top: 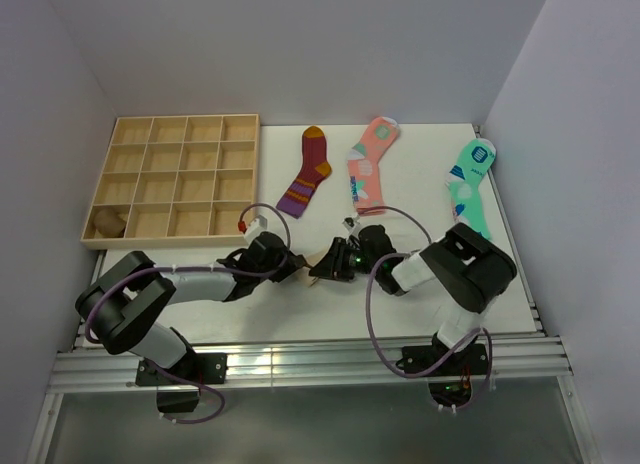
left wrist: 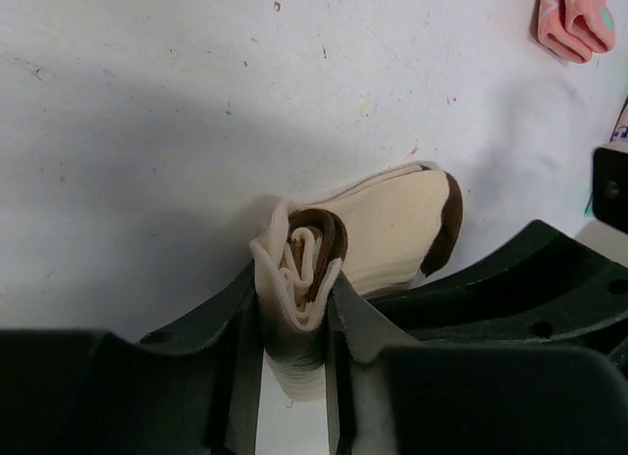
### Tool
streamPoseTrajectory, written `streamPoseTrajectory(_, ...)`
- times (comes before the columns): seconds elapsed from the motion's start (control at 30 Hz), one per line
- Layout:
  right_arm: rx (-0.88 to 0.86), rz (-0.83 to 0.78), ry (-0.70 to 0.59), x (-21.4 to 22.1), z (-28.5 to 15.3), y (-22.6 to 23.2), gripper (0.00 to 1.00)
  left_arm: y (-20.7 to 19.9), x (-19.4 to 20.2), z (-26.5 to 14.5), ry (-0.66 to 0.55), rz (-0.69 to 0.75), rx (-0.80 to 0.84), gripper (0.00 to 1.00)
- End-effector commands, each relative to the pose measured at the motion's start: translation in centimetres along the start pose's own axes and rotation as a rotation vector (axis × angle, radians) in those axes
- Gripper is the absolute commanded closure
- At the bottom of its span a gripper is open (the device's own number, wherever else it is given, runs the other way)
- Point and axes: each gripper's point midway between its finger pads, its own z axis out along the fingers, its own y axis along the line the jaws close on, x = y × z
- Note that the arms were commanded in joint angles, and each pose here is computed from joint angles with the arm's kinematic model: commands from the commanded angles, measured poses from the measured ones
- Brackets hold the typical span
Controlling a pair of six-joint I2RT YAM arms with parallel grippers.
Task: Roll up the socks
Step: Roll the sock at the center of the board.
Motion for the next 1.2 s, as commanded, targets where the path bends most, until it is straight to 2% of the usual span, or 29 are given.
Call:
streamPoseTrajectory(0.0, 0.262, -0.029, 0.007, 0.8, -1.9, -4.9, 0.64, 2.9, -0.1, -0.2, -0.002, 0.078, -0.123, 0.91)
streamPoseTrajectory(0.13, 0.335, -0.067, -0.044, -0.8, -2.6, -5.1, 0.64, 2.7, -0.2, -0.2, -0.002, 0.092, -0.123, 0.91)
streamPoseTrajectory(0.3, 0.404, -0.092, -0.051, -1.7, -2.4, -6.3, 0.69, 2.7, -0.3, -0.3, 0.005, 0.112, -0.139, 0.96)
streamPoseTrajectory(0.53, 0.354, -0.131, -0.058, -4.0, -1.4, -4.5, 0.72, 4.3, -0.7, -1.2, -0.004, 0.132, -0.225, 0.96)
streamPoseTrajectory(0.73, 0.367, -0.174, -0.002, -4.7, 0.0, -4.4, 0.71, 5.7, -1.0, -1.8, -0.025, 0.111, -0.288, 0.96)
streamPoseTrajectory(0.97, 0.294, -0.314, -0.065, -4.6, -1.2, -1.1, 0.71, 5.3, -1.1, -1.8, -0.014, 0.124, -0.319, 0.99)
streamPoseTrajectory(1.0, 0.327, -0.343, -0.100, -5.0, -1.6, -1.0, 0.70, 5.6, -1.0, -1.7, -0.006, 0.129, -0.334, 0.99)
streamPoseTrajectory(1.13, 0.331, -0.488, -0.154, -4.2, -2.1, 1.6, 0.58, 5.0, -1.1, -1.6, 0.002, 0.127, -0.339, 0.99)
streamPoseTrajectory(1.17, 0.296, -0.540, -0.156, -3.4, -2.0, 3.1, 0.56, 5.1, -1.0, -1.6, 0.004, 0.128, -0.343, 0.99)
